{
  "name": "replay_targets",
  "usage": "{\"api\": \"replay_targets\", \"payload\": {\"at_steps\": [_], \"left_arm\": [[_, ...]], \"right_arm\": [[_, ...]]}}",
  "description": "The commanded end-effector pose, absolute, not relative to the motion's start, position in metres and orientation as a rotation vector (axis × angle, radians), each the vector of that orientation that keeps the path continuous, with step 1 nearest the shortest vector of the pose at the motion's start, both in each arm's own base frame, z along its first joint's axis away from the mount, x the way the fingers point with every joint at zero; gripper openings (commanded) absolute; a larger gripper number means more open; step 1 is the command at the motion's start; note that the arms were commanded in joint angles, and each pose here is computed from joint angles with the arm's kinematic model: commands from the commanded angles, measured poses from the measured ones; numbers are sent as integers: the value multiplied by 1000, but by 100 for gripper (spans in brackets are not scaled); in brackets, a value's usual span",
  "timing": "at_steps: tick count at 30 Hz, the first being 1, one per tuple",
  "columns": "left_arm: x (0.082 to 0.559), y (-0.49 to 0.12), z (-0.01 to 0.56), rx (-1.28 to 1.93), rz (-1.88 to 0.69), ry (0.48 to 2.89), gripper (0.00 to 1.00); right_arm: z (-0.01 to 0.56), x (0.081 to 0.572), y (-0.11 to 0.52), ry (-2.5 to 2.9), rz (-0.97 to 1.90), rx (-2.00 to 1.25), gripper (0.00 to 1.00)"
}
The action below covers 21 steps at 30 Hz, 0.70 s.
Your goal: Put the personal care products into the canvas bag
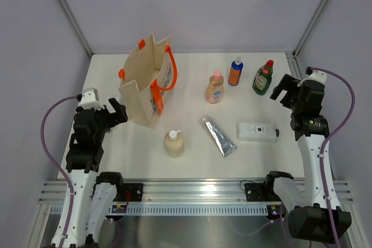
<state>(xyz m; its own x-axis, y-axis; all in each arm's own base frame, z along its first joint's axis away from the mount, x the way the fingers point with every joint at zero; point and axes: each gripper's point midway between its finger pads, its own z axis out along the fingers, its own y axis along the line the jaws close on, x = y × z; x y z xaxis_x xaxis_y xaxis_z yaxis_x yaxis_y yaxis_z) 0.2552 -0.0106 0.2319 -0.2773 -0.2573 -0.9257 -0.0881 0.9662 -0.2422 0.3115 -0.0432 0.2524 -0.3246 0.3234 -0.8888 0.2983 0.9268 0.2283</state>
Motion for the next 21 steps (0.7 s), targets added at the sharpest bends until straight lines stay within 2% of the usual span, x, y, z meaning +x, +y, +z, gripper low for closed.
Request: {"api": "replay_targets", "payload": {"at_steps": [1,4,8,14,21], "left_arm": [[253,13,237,-396,-58,1859,99],[249,28,220,-484,43,1941,99],[255,24,210,-464,39,2011,99],[269,22,204,-404,61,2076,99],[288,26,157,-401,114,2284,99]], "right_arm": [[270,320,-38,1874,44,375,100],[270,320,-12,1934,99,70,100],[255,286,59,1901,400,-510,100],[239,262,91,1832,595,-716,100],[242,251,95,1772,582,-801,99]]}}
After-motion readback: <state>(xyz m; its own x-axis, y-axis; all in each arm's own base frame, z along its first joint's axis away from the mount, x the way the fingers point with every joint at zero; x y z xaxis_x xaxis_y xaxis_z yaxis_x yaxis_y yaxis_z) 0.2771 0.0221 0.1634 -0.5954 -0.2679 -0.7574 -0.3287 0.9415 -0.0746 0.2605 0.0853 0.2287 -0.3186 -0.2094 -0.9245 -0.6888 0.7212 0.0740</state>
